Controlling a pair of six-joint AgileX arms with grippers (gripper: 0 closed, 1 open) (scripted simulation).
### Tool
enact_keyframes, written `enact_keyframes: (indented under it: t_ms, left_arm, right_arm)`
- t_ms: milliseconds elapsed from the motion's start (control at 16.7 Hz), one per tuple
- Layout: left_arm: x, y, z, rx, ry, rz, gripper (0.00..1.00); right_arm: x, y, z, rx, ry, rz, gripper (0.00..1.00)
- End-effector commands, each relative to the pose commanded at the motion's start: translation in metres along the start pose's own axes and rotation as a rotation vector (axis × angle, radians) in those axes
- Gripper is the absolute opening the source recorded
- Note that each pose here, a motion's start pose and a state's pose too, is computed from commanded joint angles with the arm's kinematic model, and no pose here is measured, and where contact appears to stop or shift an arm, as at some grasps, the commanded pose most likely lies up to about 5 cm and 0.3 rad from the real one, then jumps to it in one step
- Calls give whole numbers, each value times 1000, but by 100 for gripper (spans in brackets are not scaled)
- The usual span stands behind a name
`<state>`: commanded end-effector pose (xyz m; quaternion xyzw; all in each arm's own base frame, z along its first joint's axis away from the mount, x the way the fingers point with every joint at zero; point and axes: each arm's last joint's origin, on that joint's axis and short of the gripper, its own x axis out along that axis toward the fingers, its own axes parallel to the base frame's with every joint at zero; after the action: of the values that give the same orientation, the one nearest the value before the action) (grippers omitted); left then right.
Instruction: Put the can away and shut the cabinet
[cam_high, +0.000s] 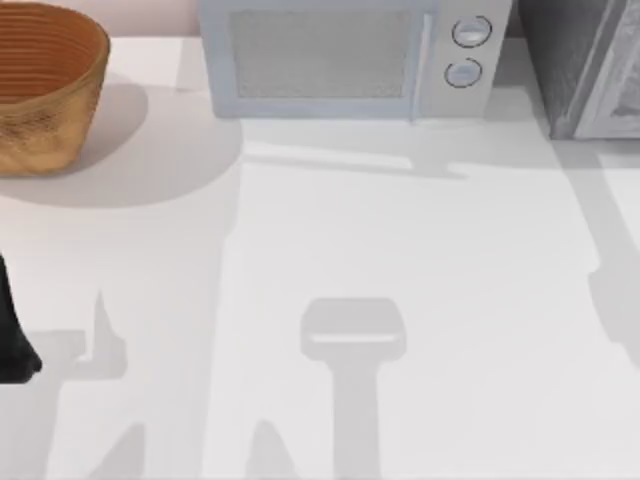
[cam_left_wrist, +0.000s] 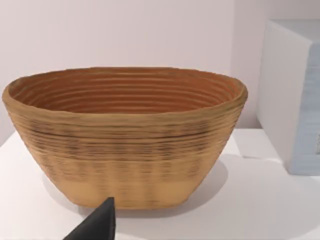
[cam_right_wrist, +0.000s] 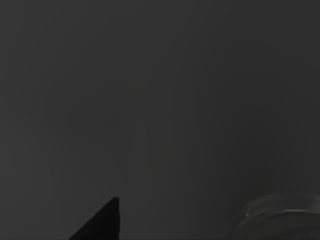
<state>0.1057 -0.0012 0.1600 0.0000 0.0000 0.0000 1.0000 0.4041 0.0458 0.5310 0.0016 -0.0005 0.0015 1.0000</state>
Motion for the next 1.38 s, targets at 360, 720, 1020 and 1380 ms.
enact_keyframes:
  t_ms: [360,720,1020,1380]
  left_arm:
    - [0,0,0,0,0,0,100]
    - [0,0,0,0,0,0,100]
    - [0,0,0,0,0,0,100]
    - [0,0,0,0,0,0,100]
  right_arm:
    - [-49,-4,24,-16,-67,41,100]
    - [-170,-21,25,-41,-185,73,100]
    - [-253,-33,-56,-50,-201,75,100]
    - [-294,-42,-223,-36,-88,56,100]
